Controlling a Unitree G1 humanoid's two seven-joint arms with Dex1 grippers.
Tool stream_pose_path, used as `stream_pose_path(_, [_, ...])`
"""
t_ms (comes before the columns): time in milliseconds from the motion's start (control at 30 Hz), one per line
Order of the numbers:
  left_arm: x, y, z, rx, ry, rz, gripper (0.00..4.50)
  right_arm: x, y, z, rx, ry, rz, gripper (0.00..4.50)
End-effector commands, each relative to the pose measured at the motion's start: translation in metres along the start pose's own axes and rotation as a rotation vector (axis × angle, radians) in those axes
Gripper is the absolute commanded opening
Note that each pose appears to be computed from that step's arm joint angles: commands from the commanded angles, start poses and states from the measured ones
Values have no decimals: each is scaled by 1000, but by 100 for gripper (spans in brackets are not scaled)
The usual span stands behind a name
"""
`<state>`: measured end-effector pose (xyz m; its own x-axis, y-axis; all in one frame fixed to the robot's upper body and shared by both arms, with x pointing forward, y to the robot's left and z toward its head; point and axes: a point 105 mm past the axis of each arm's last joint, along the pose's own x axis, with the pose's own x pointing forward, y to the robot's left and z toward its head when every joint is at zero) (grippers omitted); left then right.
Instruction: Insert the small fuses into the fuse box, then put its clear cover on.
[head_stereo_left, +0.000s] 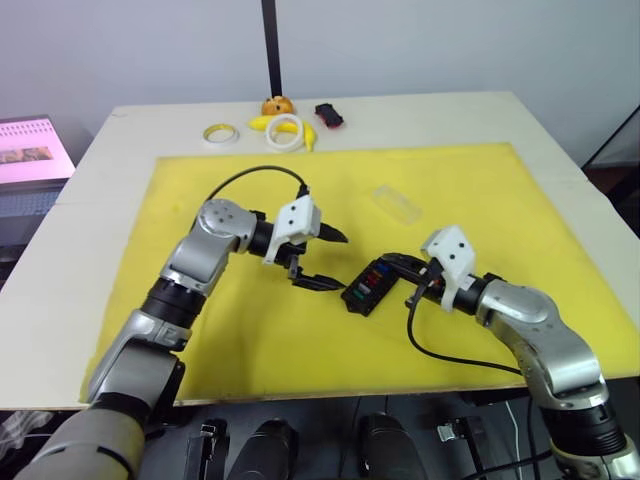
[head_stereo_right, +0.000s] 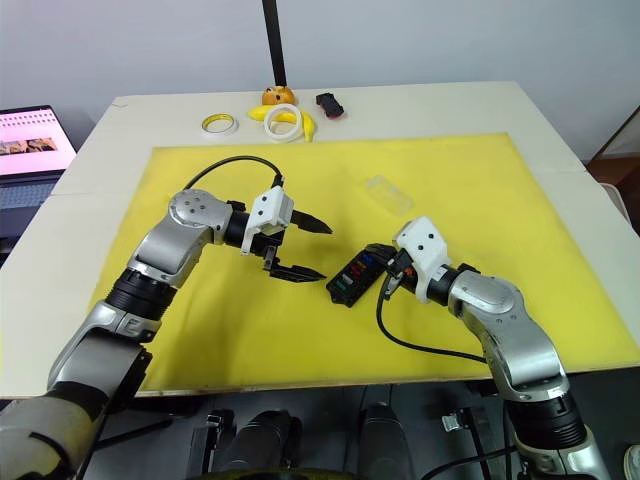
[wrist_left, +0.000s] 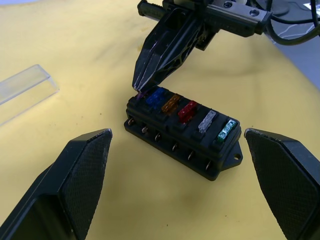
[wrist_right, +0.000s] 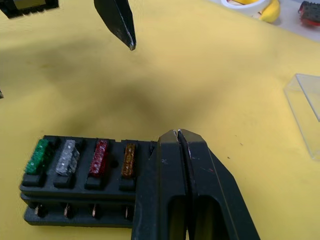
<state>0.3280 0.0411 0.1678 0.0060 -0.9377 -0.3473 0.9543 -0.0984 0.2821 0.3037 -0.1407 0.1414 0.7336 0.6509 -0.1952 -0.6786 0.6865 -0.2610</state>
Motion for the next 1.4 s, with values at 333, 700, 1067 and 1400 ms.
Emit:
stream_pose_path(333, [-4,3,11,48,-15,9,450,0,-10,-2,-26,14,-37,3])
stream_pose_path(700, [-4,2,10,48,-14,10,450,0,-8,10,-30,-23,-27,3])
stream_pose_path(1067, [-3,1,9,47,-20,6,450,-30,-10,27,-18,-33,-21,84])
stream_pose_path(1400, [-1,0,11,51,-25,0,450,-25,-13,9,-33,11,-41,166])
